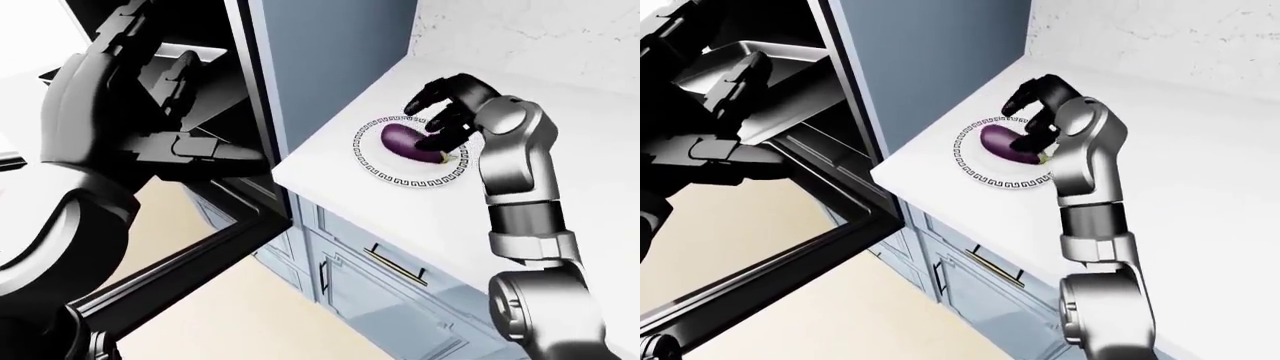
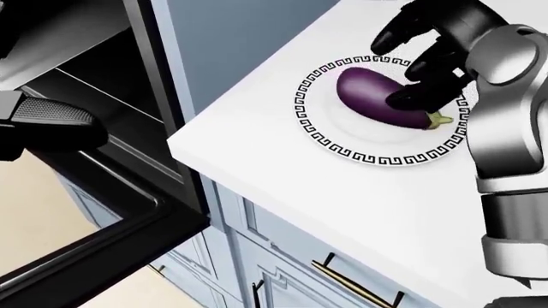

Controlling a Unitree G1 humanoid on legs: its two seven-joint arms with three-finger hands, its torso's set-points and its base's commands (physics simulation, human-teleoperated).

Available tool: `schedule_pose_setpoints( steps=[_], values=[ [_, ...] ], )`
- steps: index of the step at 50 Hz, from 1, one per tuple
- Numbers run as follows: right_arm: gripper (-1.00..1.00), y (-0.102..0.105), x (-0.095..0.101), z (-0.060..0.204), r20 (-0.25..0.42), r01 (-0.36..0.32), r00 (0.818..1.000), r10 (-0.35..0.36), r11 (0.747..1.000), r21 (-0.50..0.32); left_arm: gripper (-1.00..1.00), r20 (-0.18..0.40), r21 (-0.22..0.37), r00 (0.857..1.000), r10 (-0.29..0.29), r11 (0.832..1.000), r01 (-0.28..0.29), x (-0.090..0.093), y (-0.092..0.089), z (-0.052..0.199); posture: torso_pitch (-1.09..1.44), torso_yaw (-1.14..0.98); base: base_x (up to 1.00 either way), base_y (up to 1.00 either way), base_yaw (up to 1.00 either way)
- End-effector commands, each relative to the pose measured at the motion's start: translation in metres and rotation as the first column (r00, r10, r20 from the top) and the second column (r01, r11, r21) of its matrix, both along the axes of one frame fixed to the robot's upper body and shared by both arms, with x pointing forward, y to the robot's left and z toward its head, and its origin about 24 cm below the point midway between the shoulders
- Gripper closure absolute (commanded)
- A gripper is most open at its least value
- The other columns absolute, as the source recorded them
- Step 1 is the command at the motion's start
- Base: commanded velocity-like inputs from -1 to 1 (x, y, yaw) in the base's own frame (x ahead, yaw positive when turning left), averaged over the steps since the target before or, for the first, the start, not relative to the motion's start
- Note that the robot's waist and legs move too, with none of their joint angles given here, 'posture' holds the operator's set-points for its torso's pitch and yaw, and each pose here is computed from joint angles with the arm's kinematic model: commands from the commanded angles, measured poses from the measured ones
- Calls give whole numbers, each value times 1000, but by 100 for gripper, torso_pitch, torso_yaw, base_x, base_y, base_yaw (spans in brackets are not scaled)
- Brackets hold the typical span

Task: Pick the eggplant from the top rack in the oven and place it on the plate on the counter.

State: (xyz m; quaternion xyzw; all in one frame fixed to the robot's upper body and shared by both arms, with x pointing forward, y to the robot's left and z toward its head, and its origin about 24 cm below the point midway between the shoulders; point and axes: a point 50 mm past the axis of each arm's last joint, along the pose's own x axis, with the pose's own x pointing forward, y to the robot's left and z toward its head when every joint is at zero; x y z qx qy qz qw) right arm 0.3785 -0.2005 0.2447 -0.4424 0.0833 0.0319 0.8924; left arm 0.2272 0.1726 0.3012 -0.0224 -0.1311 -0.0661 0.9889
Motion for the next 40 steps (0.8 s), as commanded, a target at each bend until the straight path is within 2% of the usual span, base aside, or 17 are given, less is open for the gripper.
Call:
schedule_pose_setpoints(
  steps=[1,7,14,15,16,18,19,26,29,31,32,34,35,36,37,39,40],
  values=[
    [-34,0,-6,27,98,-8,995,10,1000,-14,-100,61,-16,998,12,1000,-11,-5,2,11,0,0,0,0,0],
    [-25,-8,-22,51,147,-9,989,9,1000,-3,-100,67,-14,998,14,1000,-13,-6,3,16,0,0,0,0,0],
    [-26,-29,-81,74,264,-32,964,5,995,95,-100,93,-24,995,39,999,-37,-13,14,37,0,0,0,0,0],
    [-35,-33,-90,78,290,-30,957,-5,993,116,-100,95,-22,994,45,999,-43,-15,17,37,0,0,0,0,0],
    [-60,-39,-98,82,318,-23,948,-19,992,126,-100,97,-23,994,52,998,-50,-18,21,37,0,0,0,0,0],
    [-93,-47,-120,85,355,-24,934,-29,989,145,-100,105,-46,991,84,996,-79,-22,34,42,0,0,0,0,0],
    [-100,-50,-131,88,380,-33,924,-30,987,158,-100,112,-55,989,94,995,-88,-25,39,45,0,0,0,0,0],
    [-100,-78,-189,100,478,-11,872,-101,974,225,-100,140,-97,979,149,986,-136,-44,63,52,0,0,0,0,0],
    [-100,-97,-216,106,537,20,827,-169,962,272,-100,170,-170,961,218,967,-189,-53,74,57,0,0,0,0,0],
    [-100,-105,-232,111,584,28,786,-201,956,291,-100,194,-207,941,278,949,-237,-57,82,61,0,0,0,0,0],
    [-100,-106,-236,112,594,26,778,-204,955,295,-100,195,-219,937,291,944,-248,-58,84,62,0,0,0,0,0],
    [-100,-113,-251,110,628,21,747,-217,952,304,-100,217,-268,907,361,915,-301,-64,94,65,0,0,0,0,0],
    [-100,-115,-256,108,636,26,738,-224,952,305,-100,223,-288,901,371,909,-302,-68,97,66,0,0,0,0,0],
    [-100,-118,-264,108,660,29,714,-232,952,303,-100,238,-309,890,390,899,-311,-73,102,67,0,0,0,0,0],
    [-100,-121,-271,111,689,38,679,-254,949,312,-100,243,-324,881,405,890,-320,-76,105,66,0,0,0,0,0],
    [-100,-125,-282,112,724,42,635,-270,948,316,-100,244,-346,870,427,877,-334,-80,110,63,0,0,0,0,0],
    [-100,-127,-288,113,740,44,612,-279,946,320,-100,256,-356,852,457,864,-356,-83,113,62,0,0,0,0,0]
  ],
)
